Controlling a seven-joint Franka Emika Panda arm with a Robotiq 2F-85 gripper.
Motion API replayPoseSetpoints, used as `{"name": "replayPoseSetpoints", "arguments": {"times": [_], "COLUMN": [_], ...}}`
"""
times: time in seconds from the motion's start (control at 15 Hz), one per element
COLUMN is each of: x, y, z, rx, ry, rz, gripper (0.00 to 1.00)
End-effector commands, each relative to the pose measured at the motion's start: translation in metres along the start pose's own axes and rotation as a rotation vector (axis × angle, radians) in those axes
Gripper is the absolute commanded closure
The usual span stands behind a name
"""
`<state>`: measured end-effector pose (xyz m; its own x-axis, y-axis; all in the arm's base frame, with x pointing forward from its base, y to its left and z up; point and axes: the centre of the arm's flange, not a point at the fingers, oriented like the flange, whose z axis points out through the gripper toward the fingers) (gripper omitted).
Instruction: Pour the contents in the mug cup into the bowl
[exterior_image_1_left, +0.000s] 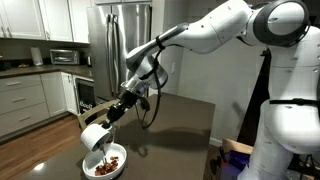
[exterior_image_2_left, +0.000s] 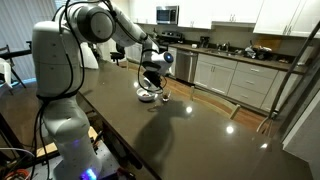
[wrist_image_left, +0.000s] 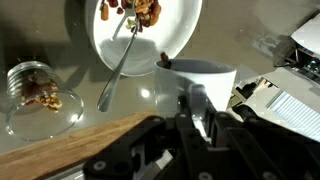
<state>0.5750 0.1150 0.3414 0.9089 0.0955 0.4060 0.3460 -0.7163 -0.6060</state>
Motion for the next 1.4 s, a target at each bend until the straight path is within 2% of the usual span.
{"name": "replayPoseSetpoints", "arguments": {"times": [0.0, 0.4, 1.0, 1.33], "x": [-0.012, -0.012, -0.022, -0.018], "y": [-0.016, -0.029, -0.006, 0.007], "z": [-0.016, -0.032, -0.020, -0.022], "rx": [-0.008, -0.015, 0.000, 0.012], "ry": [0.089, 0.151, 0.087, 0.029], "rz": [-0.064, -0.114, -0.015, 0.093], "gripper": [0.96, 0.96, 0.96, 0.96]}}
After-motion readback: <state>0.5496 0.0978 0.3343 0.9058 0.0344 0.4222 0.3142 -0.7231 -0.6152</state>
